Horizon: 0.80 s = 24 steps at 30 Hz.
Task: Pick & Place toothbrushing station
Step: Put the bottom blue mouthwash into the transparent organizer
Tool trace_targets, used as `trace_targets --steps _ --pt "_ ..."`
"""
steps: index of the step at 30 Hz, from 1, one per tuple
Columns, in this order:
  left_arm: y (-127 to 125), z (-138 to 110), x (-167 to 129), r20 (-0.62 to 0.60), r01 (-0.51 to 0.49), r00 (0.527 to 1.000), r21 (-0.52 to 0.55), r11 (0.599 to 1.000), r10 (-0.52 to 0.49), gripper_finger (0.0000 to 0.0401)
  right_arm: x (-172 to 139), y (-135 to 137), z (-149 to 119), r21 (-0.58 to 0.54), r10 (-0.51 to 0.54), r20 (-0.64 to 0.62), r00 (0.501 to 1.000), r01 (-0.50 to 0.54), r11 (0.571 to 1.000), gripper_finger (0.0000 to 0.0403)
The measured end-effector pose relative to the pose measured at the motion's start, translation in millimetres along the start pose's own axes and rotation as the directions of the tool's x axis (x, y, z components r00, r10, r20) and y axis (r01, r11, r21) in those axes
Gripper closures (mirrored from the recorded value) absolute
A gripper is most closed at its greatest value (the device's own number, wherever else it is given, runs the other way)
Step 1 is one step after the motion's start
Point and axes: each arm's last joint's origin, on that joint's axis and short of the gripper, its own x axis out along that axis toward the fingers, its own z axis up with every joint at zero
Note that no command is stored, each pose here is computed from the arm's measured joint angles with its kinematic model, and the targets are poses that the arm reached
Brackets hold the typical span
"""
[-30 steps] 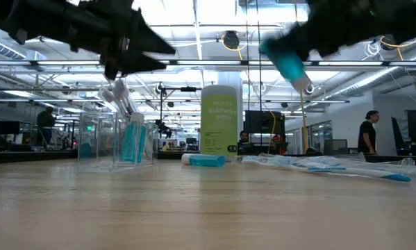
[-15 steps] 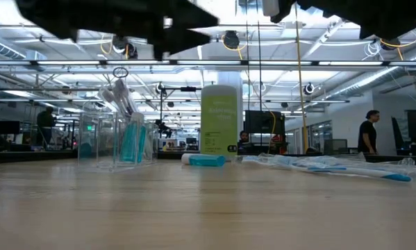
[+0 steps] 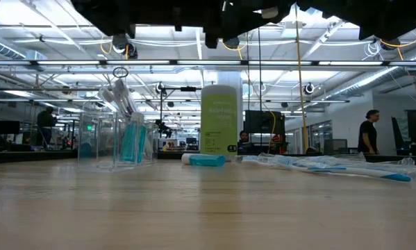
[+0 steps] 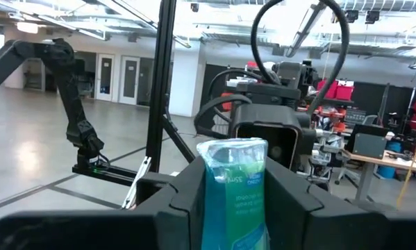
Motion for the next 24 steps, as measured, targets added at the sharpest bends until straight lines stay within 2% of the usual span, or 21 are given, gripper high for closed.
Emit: trace_targets --steps 8,11,16,21,24 --pt "6 -2 2 -0.018 -0.010 1.000 -0.031 0.999 0.010 0.0170 0 0 1 -0.009 -0.005 0.007 1.000 0.005 1.000 0.0302" --pt "6 -2 2 -0.025 -0.009 1.000 -0.037 0.999 0.008 0.0210 0 0 1 -0.009 -0.008 0.005 1.000 0.008 1.000 0.0302" --pt "5 -4 2 -0.039 0.002 0.999 -0.027 1.000 -0.003 0.0303 0 -1 -1 0.001 -0.018 -0.006 1.000 0.018 1.000 0.0293" --pt "6 -1 -2 -0.110 0.001 0.994 -0.018 1.000 -0.003 0.0303 0 -1 -3 0.006 -0.016 -0.043 0.999 0.017 1.000 0.0280" --pt "6 6 -10 -0.206 -0.035 0.978 0.005 0.999 0.035 0.0303 -3 -2 -3 0.020 -0.064 -0.094 0.994 0.066 0.998 0.0267"
